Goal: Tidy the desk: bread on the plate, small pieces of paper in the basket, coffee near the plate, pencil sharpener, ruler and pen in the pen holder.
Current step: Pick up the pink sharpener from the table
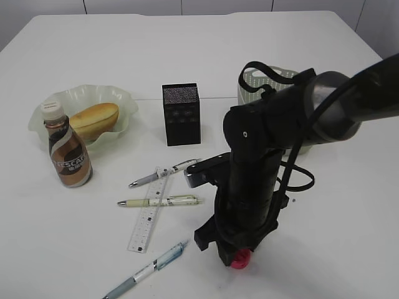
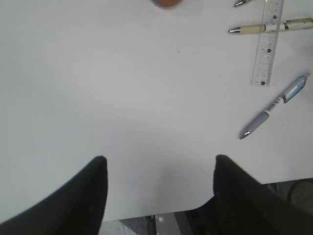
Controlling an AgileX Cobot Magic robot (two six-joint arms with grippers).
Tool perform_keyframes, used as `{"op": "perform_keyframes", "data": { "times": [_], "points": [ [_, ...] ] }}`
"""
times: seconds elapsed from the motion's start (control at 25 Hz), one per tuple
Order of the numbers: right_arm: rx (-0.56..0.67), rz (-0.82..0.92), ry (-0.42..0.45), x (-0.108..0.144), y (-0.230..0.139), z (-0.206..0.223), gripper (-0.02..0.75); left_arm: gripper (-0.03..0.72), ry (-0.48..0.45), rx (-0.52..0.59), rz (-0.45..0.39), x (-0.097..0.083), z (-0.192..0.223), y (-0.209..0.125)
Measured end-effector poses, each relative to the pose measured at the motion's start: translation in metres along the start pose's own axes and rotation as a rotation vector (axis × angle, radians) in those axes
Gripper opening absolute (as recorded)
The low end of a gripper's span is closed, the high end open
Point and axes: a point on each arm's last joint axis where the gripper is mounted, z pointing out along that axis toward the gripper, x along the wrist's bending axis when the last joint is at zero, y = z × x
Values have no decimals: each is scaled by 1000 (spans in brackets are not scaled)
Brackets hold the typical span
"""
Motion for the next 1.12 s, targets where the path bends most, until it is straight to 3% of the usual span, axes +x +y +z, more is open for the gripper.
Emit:
{"op": "perform_keyframes", "data": {
  "times": [0.96,1.12],
  "points": [
    [0,-8,-12,-2,2,6,383,497,0,0,0,0,0,0],
    [0,-9,-14,-2,2,6,323,497,0,0,0,0,0,0]
  ]
}}
